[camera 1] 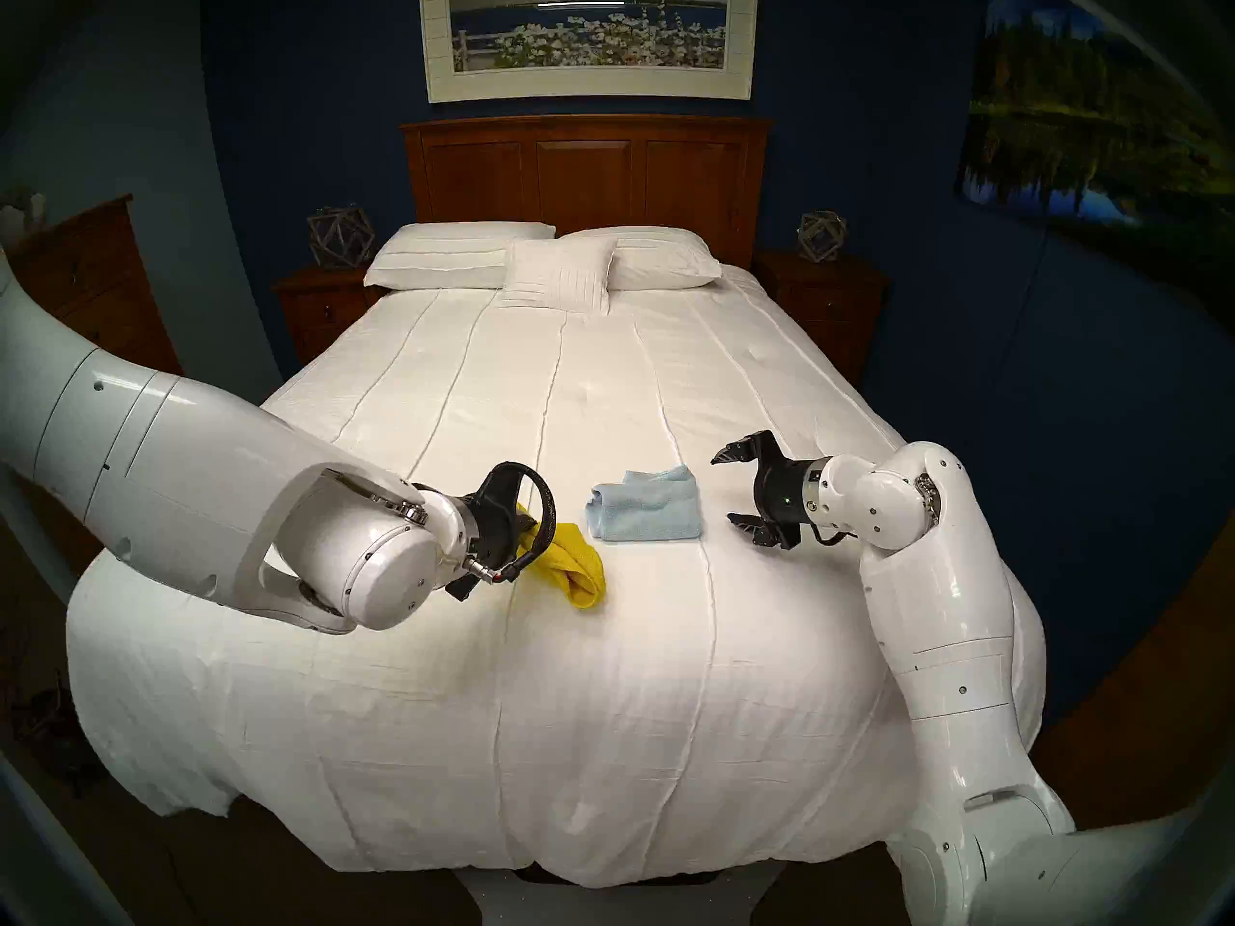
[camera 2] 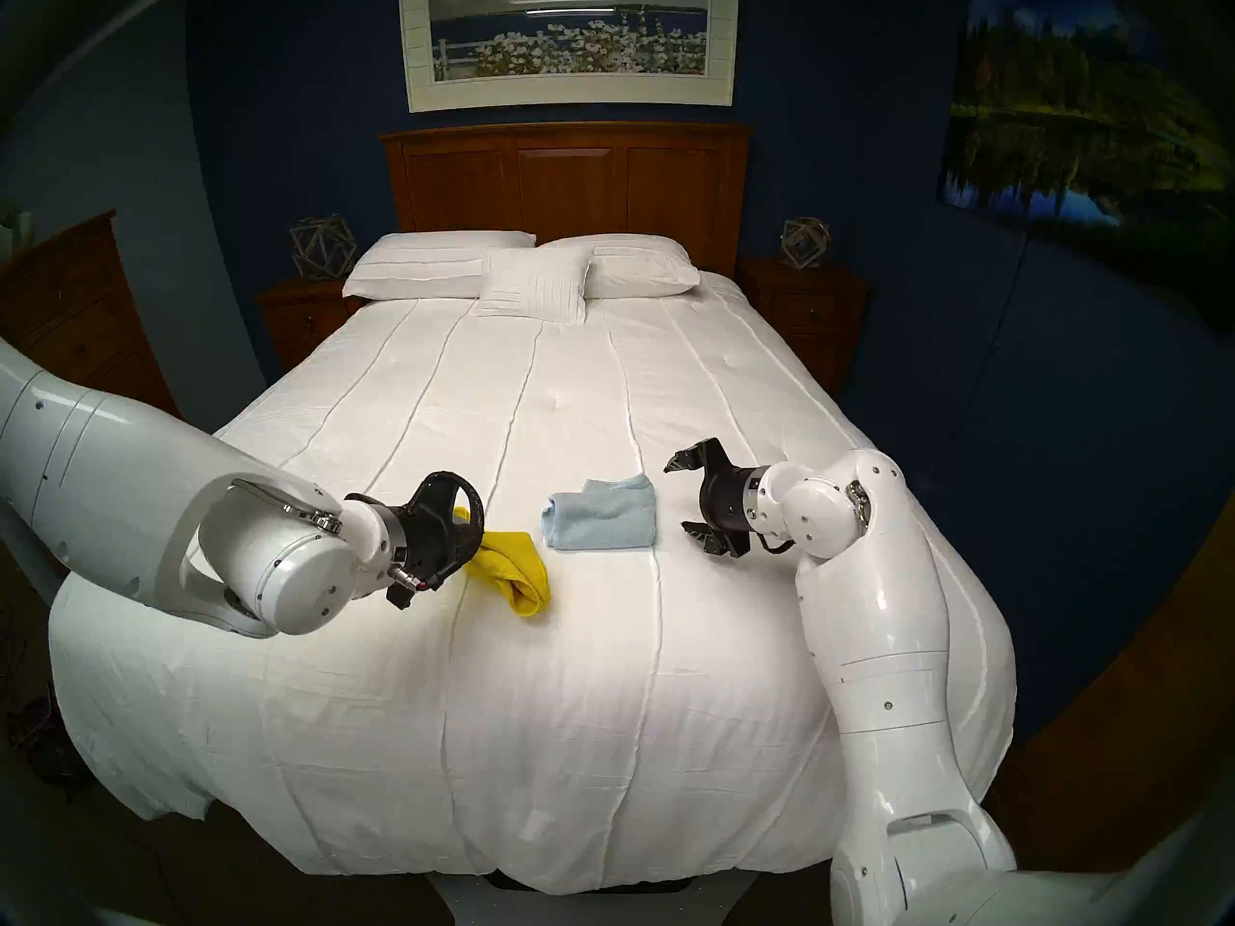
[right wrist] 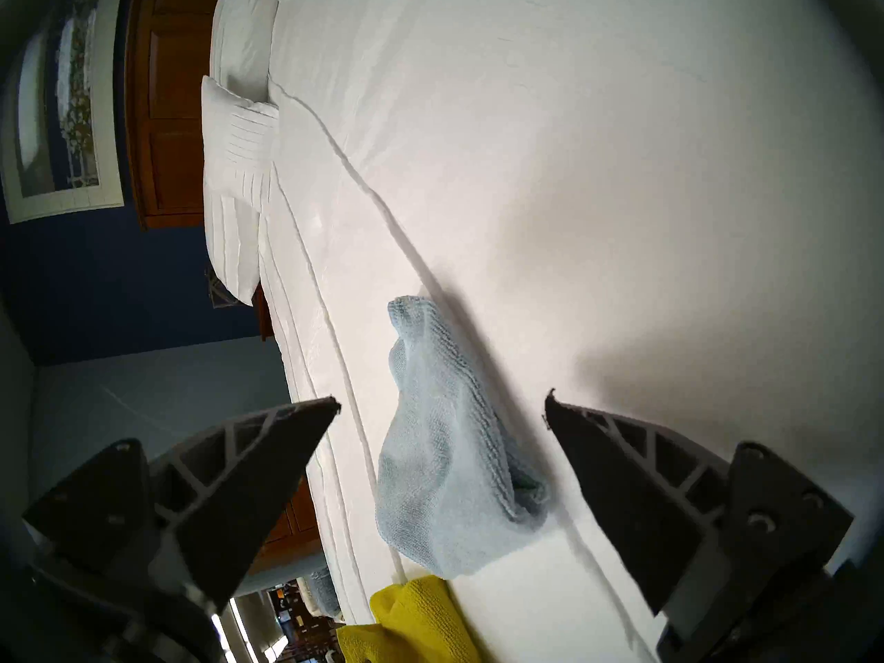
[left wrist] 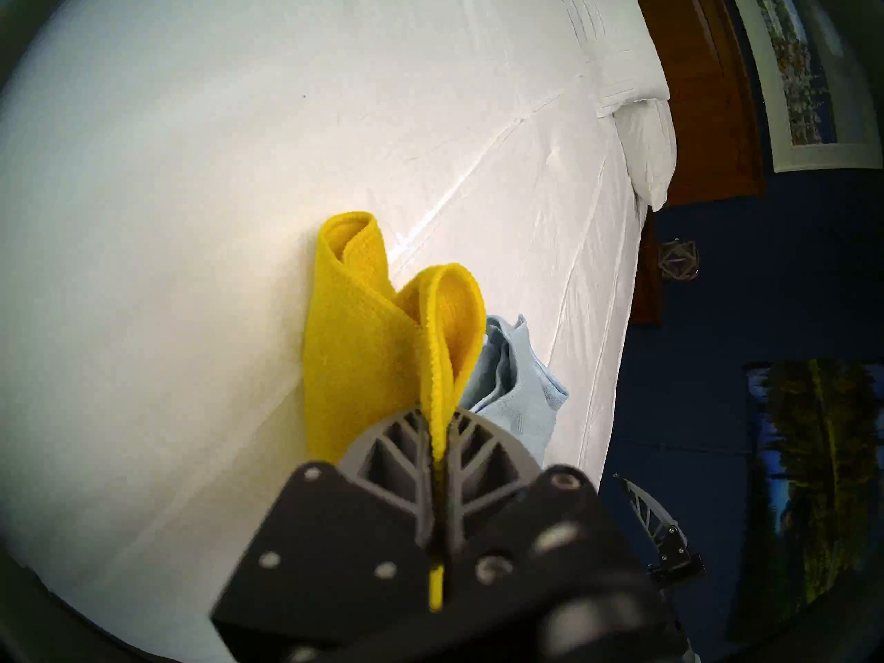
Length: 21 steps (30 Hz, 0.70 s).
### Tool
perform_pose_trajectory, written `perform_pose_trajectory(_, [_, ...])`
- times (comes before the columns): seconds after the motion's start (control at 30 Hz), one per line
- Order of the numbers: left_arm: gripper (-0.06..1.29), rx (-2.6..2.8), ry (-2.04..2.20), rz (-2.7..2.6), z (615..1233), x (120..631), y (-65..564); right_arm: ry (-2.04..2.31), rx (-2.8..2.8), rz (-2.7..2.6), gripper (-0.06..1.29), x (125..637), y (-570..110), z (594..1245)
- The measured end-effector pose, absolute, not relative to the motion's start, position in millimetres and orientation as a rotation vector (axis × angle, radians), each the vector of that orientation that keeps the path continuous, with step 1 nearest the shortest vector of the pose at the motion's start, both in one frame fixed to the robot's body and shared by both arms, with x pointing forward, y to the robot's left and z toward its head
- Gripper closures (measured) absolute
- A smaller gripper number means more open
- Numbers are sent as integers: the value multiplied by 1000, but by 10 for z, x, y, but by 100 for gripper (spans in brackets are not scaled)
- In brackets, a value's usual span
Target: Fold the hand towels twice and stack them up
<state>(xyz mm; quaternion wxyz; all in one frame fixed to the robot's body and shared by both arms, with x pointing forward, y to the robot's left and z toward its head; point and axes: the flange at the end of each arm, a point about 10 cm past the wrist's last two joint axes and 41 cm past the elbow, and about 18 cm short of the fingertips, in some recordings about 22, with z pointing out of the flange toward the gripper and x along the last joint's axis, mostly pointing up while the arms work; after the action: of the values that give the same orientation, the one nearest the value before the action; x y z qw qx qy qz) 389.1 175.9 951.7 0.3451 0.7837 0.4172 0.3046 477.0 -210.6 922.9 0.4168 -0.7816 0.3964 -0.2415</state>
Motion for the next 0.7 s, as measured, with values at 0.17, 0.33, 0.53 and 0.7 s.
perform_pose_trajectory(0.17, [121,2027,1050,846,9676,4159,1738,1005,-1954,-603,3,4756,-2133,9207])
perform_pose_trajectory(0.33, [121,2015,1023,896,9874,4429,1694,1016,-1943,-599,3,4743,-2171,9195])
perform_pose_trajectory(0.53, [121,1995,970,944,10147,4715,1536,1033,-1925,-604,3,4735,-2256,9205])
perform_pose_trajectory(0.7, [121,1986,922,967,10337,4910,1341,1062,-1909,-623,3,4738,-2412,9226])
